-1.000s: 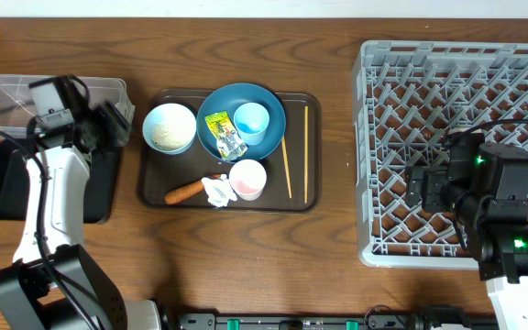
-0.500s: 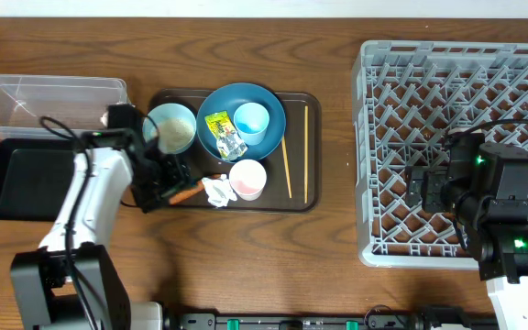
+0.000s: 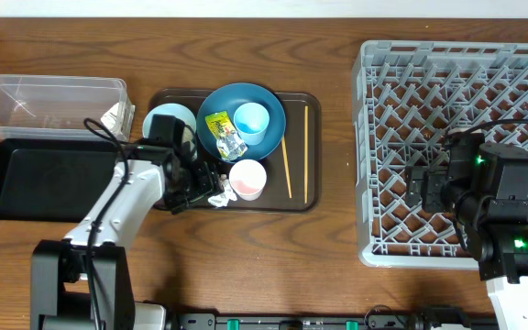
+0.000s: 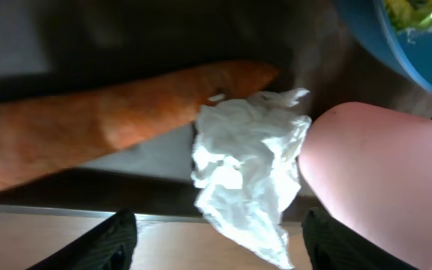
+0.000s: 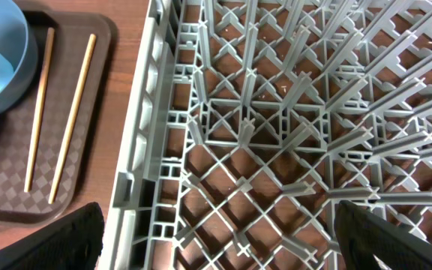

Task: Sort waste into correct bins and load items into the dishwasher rack
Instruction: 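Move the left gripper to the tray and grasp the crumpled tissue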

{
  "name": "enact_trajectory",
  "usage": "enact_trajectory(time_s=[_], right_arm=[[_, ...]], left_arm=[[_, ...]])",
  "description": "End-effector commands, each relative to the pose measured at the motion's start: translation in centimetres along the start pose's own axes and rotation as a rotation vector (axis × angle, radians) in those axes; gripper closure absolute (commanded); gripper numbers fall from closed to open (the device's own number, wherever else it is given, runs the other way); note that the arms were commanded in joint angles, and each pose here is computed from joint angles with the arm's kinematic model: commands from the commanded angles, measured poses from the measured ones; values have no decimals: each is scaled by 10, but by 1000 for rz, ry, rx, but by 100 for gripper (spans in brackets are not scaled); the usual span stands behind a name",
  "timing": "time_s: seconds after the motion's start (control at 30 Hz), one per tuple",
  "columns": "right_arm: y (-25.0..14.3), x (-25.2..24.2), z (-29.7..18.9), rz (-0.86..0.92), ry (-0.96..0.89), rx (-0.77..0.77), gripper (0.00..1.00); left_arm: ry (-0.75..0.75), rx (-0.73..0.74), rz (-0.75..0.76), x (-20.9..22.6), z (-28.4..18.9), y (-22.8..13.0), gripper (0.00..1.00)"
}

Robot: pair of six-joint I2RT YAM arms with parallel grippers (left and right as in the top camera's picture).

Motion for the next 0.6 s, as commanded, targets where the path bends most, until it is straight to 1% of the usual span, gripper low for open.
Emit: enact_trajectory(time_s=[0.0, 0.03, 0.17, 0.23, 0.27, 0.3, 0.37, 0.5, 0.53, 0.57], right_arm=[[6, 1, -5, 8, 6, -23, 2], [6, 1, -5, 8, 6, -23, 3], [6, 1, -5, 8, 6, -23, 2], [6, 1, -5, 8, 6, -23, 2], [6, 1, -5, 8, 6, -23, 2], [6, 1, -5, 8, 6, -23, 2], [6, 1, -5, 8, 6, -23, 2], [6, 1, -5, 8, 6, -23, 2], [6, 1, -5, 8, 6, -23, 2], [6, 1, -5, 8, 6, -23, 2]], left_arm=[[19, 7, -30, -1, 6, -7, 29], [25, 5, -32, -1, 6, -8, 29], [62, -25, -43, 0, 8, -8, 41], [65, -29, -50, 0, 8, -8, 54], [65, -30, -50, 0, 8, -8, 59], [65, -29, -50, 0, 8, -8, 62], [65, -30, -54, 0, 8, -8, 66], [60, -34, -59, -1, 8, -7, 80], [58, -35, -62, -1, 8, -6, 81], [57, -35, -65, -1, 8, -6, 88]])
Point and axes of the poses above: each gripper's point midway between its finger pads, its own z axis out along the fingers, its own x axis along the line the jaws close on, y = z × x, the point moved 5 cm from there along -z, back along the fingers, and after that the axes turned 15 degrees about -z, right-handed, at the moved point
